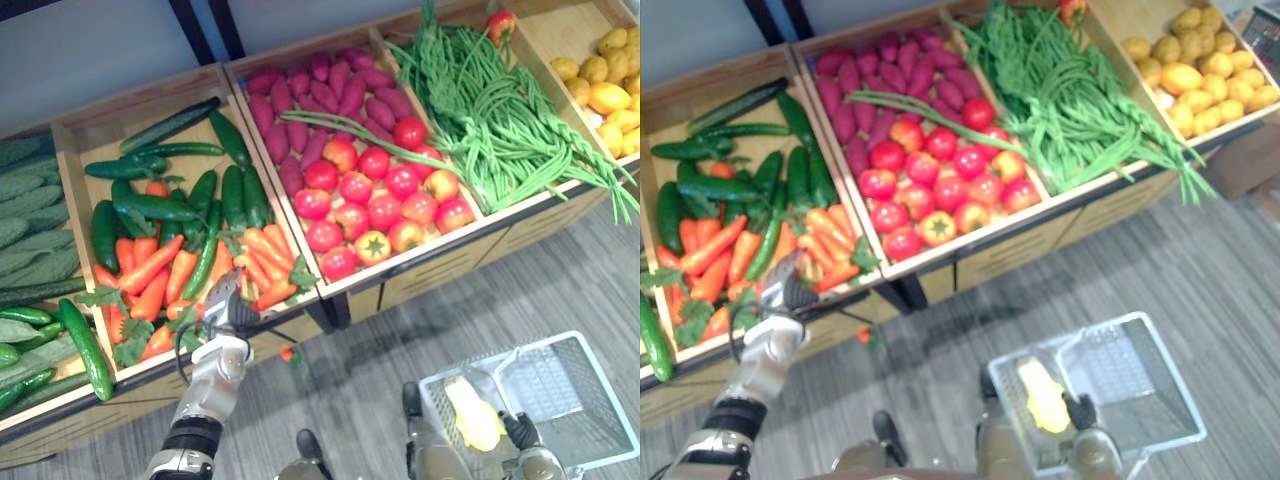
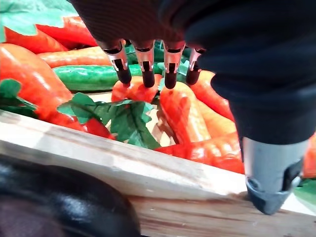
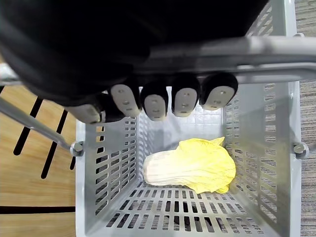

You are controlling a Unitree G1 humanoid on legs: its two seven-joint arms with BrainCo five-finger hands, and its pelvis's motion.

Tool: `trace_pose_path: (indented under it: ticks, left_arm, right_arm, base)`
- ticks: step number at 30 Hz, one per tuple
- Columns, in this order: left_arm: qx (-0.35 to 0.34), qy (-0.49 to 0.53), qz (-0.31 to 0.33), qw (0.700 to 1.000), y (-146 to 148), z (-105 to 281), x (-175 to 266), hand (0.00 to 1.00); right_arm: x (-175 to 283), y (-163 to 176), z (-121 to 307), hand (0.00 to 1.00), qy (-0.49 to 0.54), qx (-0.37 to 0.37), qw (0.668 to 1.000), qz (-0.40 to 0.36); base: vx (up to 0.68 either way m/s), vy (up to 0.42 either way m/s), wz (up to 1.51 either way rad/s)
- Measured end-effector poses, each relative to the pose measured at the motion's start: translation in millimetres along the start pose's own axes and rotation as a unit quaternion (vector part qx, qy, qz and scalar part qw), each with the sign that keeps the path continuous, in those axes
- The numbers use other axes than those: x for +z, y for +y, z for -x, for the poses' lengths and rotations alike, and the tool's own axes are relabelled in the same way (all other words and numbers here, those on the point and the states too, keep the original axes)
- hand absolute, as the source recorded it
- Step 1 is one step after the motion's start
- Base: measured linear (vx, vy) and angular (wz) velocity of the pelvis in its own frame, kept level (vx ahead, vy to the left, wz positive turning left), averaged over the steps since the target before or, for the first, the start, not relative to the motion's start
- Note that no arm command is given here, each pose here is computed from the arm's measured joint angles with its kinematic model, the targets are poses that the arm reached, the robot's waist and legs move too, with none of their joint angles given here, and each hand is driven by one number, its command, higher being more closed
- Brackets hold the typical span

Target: Pick vegetable in the basket

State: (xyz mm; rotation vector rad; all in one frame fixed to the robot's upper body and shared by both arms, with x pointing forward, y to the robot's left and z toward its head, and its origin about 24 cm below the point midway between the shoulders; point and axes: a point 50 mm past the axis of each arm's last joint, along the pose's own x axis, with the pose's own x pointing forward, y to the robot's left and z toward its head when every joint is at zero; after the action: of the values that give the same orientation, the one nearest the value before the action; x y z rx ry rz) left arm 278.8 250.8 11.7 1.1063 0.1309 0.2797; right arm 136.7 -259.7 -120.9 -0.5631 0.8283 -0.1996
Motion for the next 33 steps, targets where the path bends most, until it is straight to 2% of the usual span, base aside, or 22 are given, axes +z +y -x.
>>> trace_pose_path:
  ticks: [13,14,18,22,33]
  left_arm:
    - [-0.002,0.004,-0.004,1.000,-5.8,-1.4,-3.4,0.00]
    - [-0.001,0.004,-0.004,1.000,-5.9,-1.3,-3.6,1.00]
    - [0.000,-0.008,-0.011,1.000,-8.9,0.5,-1.5,1.00]
    - [-0.028,0.025,-0.020,0.999,-19.9,6.2,-16.1,1.00]
    - [0.009,0.022,-0.013,1.000,-1.9,-18.4,-0.6,1.00]
  right_arm:
    - [8.8,1.3,-2.7,1.00,-0.014,0.002,1.000,0.007]
    - [8.9,1.3,-2.7,1.00,-0.015,0.002,1.000,0.007]
    - [8.8,0.1,-3.0,1.00,-0.015,0.001,1.000,0.009]
    - [11.9,1.8,-3.4,1.00,-0.023,0.005,1.000,0.017]
    - [24.5,1.5,-7.8,1.00,-0.039,0.005,0.999,0.016]
  base:
    - [-0.01,-0.020,-0.04]
    - [-0.01,-0.029,-0.05]
    - [-0.01,-0.016,0.01]
    - [-0.01,-0.023,-0.03]
    - [0.04,-0.022,-0.06]
